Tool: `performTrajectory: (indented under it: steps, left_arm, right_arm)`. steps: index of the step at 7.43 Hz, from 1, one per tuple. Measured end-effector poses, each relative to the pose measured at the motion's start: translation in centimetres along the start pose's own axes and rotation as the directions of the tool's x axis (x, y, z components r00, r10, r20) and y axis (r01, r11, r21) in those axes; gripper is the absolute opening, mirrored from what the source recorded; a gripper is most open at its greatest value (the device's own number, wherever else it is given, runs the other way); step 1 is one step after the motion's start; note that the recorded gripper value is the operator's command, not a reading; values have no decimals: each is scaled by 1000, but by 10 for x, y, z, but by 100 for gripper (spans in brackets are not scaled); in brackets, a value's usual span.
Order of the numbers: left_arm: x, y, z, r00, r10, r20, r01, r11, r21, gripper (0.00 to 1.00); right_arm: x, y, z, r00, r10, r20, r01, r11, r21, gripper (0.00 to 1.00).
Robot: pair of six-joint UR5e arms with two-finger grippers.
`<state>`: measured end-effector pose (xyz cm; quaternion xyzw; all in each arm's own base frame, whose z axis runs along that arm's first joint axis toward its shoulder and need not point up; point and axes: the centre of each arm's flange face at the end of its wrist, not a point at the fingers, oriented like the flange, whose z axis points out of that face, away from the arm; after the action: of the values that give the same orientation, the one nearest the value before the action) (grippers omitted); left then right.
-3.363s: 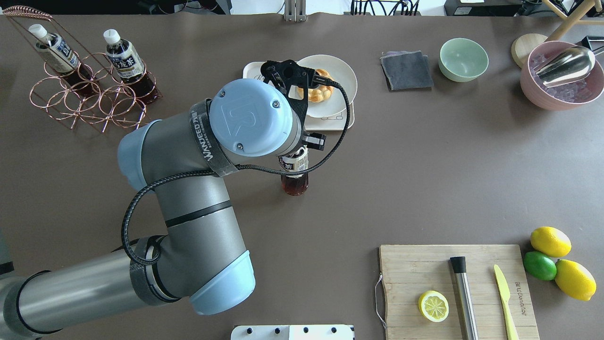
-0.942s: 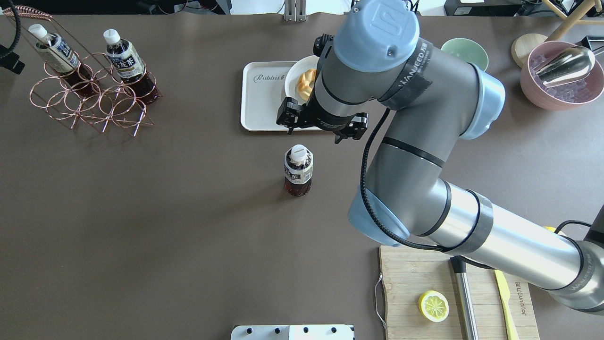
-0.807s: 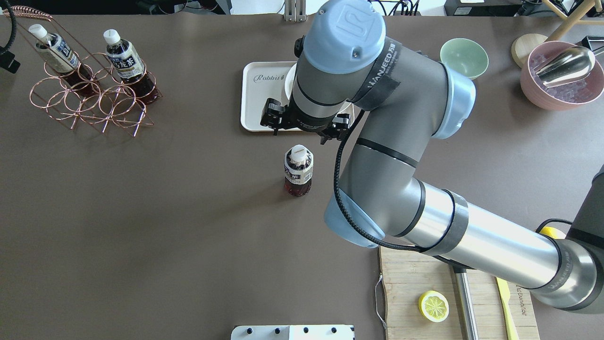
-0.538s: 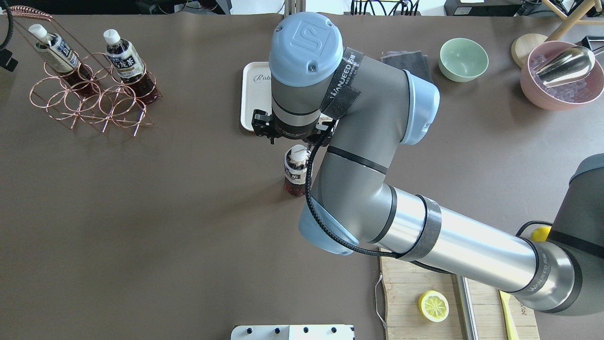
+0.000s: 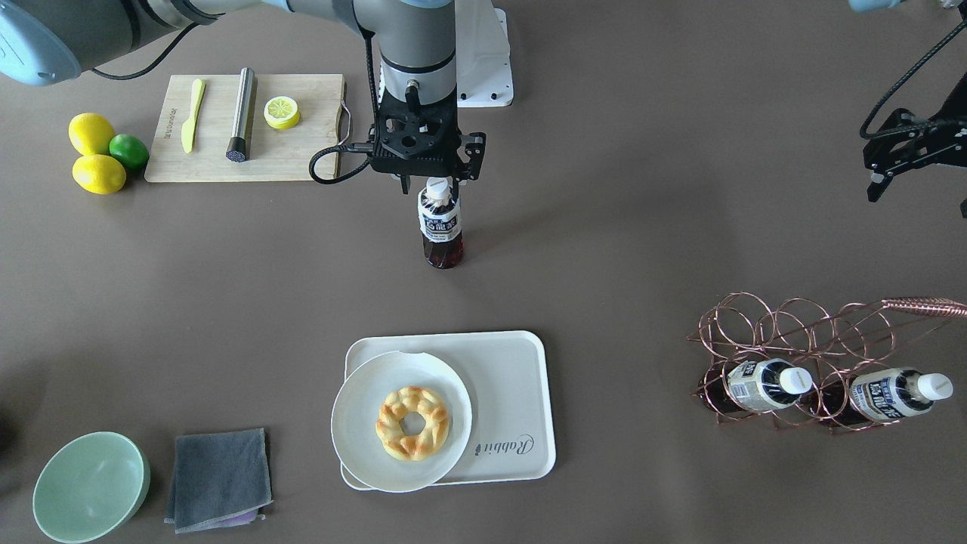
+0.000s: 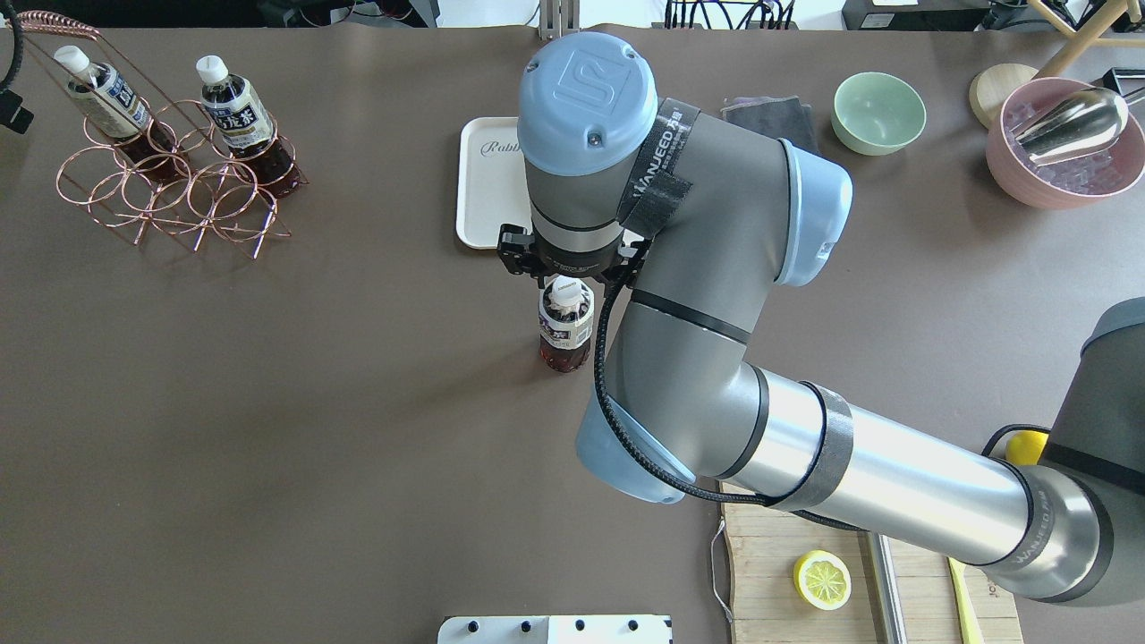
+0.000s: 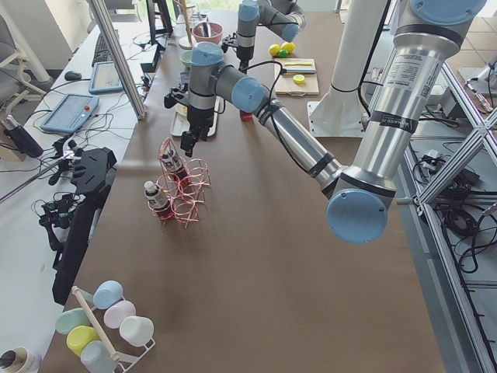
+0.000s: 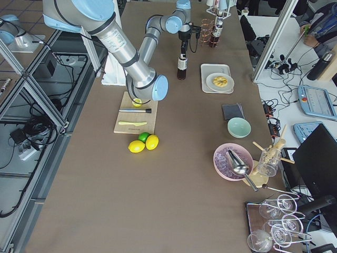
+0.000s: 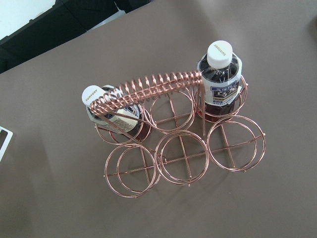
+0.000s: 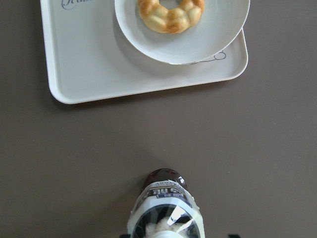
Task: Place tea on tray
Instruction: 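Lower the right gripper onto the bottle cap and close it, then lift the bottle with the right gripper and set it on the tray beside the plate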
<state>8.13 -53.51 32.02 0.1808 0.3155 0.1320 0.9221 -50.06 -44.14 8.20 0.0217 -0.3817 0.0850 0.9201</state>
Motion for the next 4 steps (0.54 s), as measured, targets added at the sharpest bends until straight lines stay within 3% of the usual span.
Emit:
performTrajectory:
  steps: [2, 4]
  left_arm:
    - [1, 0, -1, 1000, 3, -1, -3, 1000, 2, 97]
    - [2, 1, -2, 1000, 6, -2, -6, 1000, 5, 97]
  right_arm:
    - [-3, 6, 3, 1000, -9, -4, 9, 1000, -2, 0]
    - [-6, 8, 1, 1000, -12, 1, 12, 1000, -2, 0]
